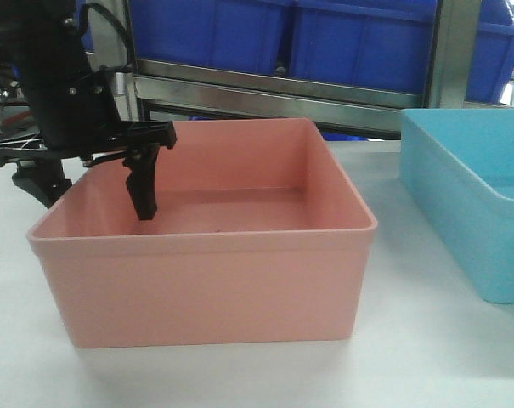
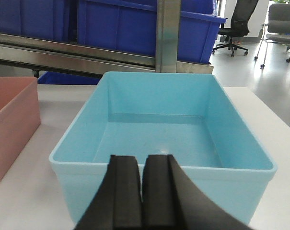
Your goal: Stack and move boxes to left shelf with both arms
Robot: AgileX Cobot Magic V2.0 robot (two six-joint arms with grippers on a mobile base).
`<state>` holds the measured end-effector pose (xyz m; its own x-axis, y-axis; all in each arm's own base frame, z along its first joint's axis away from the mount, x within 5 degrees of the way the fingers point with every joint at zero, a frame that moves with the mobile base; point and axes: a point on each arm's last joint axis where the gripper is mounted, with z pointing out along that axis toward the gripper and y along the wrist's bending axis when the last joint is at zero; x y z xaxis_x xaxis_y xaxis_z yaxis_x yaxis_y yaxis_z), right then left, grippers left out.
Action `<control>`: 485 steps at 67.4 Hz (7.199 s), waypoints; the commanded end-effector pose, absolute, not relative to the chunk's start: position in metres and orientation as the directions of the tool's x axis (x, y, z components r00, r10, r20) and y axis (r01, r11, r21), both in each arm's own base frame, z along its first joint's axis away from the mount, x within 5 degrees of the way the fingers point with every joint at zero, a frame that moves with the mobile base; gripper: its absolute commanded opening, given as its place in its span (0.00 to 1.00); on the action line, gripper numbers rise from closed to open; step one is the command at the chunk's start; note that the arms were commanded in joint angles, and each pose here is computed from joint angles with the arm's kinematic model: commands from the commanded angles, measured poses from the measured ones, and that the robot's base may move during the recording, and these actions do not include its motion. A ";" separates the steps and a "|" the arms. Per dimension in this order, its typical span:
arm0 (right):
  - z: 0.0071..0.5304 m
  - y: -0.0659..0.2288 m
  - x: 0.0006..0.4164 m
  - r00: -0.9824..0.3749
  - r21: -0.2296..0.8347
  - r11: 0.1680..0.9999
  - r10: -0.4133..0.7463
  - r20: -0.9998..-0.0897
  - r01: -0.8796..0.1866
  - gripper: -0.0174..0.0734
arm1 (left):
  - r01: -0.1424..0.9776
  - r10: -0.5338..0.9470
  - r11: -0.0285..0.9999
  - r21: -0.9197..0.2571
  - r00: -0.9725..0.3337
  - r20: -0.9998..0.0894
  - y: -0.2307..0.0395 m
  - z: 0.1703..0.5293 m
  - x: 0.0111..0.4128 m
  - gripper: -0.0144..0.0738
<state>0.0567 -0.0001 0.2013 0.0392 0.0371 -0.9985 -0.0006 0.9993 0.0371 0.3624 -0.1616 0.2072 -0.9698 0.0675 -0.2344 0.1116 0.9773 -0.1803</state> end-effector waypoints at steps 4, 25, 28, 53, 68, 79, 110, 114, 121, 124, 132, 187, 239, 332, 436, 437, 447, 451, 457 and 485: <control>0.216 0.000 0.053 0.164 0.031 1.000 0.031 -0.986 -0.002 0.25 | 0.150 0.069 0.965 -0.213 -0.935 -0.347 -0.164 0.262 0.360 0.75; 0.216 0.000 0.053 0.164 0.031 1.000 0.031 -0.986 -0.002 0.25 | 0.270 0.159 0.956 -0.118 -0.808 -0.568 -0.136 0.343 0.312 0.67; 0.216 0.000 0.053 0.164 0.031 1.000 0.031 -0.986 -0.002 0.25 | 0.283 0.166 0.953 -0.106 -0.784 -0.598 -0.130 0.352 0.300 0.62; 0.216 0.000 0.053 0.156 0.031 1.000 0.031 -0.987 -0.001 0.25 | 0.317 0.184 0.948 -0.022 -0.603 -0.776 -0.082 0.351 0.202 0.25; 0.227 0.000 0.051 0.185 0.086 0.996 0.086 -0.979 -0.010 0.25 | 0.334 0.166 0.942 -0.009 -0.490 -0.856 -0.062 0.323 0.157 0.15; 0.256 0.000 0.051 0.120 0.086 0.996 0.087 -0.989 -0.008 0.25 | 0.352 0.122 0.936 -0.004 -0.334 -0.934 -0.052 0.315 0.130 0.15; 0.367 0.000 0.154 -0.198 0.076 0.997 0.078 -0.977 0.015 0.29 | 0.365 0.084 0.931 -0.001 -0.217 -0.972 -0.046 0.312 0.115 0.15; 0.372 0.000 0.173 -0.258 0.075 0.997 0.078 -0.963 0.019 0.37 | 0.365 0.084 0.931 -0.001 -0.217 -0.972 -0.046 0.312 0.115 0.15; 0.376 0.000 0.206 -0.346 0.073 0.997 0.077 -0.935 0.024 0.59 | 0.365 0.084 0.931 -0.001 -0.217 -0.972 -0.046 0.312 0.115 0.15; 0.376 0.000 0.216 -0.379 0.072 0.997 0.077 -0.922 0.026 0.67 | 0.365 0.084 0.931 -0.001 -0.217 -0.972 -0.046 0.312 0.115 0.15; 0.379 -0.001 0.245 -0.477 0.069 0.997 0.077 -0.876 0.033 0.80 | 0.365 0.084 0.931 -0.001 -0.217 -0.972 -0.046 0.312 0.115 0.15; 0.307 -0.148 0.371 -0.779 -0.027 1.000 -0.016 -0.627 0.002 0.80 | 0.365 0.084 0.931 -0.001 -0.217 -0.972 -0.046 0.312 0.115 0.15; 0.235 -0.163 0.401 -0.839 0.012 1.000 0.020 -0.543 0.016 0.25 | 0.365 0.084 0.931 -0.001 -0.217 -0.972 -0.046 0.312 0.115 0.15; 0.403 0.099 0.312 -0.744 0.403 0.915 0.268 -0.612 -0.002 0.25 | 0.365 0.084 0.931 -0.001 -0.217 -0.972 -0.046 0.312 0.115 0.15; 0.311 0.192 0.360 -0.802 0.319 0.937 0.081 -0.591 -0.140 0.36 | 0.365 0.085 0.931 -0.001 -0.219 -0.972 -0.046 0.312 0.115 0.15; 0.311 0.192 0.360 -0.802 0.317 0.938 0.077 -0.593 -0.144 0.39 | 0.364 0.086 0.931 -0.001 -0.221 -0.971 -0.046 0.312 0.115 0.15; 0.317 0.190 0.358 -0.790 0.306 0.939 0.066 -0.609 -0.157 0.78 | 0.361 0.095 0.932 0.000 -0.245 -0.965 -0.046 0.309 0.115 0.17; 0.319 0.188 0.357 -0.781 0.289 0.943 0.055 -0.622 -0.164 0.85 | 0.360 0.099 0.933 0.000 -0.254 -0.962 -0.046 0.308 0.115 0.20; 0.323 0.187 0.356 -0.771 0.277 0.945 0.047 -0.635 -0.170 0.87 | 0.360 0.098 0.933 0.000 -0.254 -0.962 -0.046 0.309 0.115 0.30; 0.328 0.182 0.352 -0.763 0.221 0.954 -0.011 -0.647 -0.201 0.87 | 0.325 0.077 0.943 -0.078 -0.438 -0.896 -0.062 0.354 0.152 0.76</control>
<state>0.3571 0.1855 0.2904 -0.8406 -0.0033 -0.5416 -0.1445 0.9651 0.2184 0.1381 -0.0544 0.3268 -0.4719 0.1139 -0.8742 0.3219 0.9454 -0.0506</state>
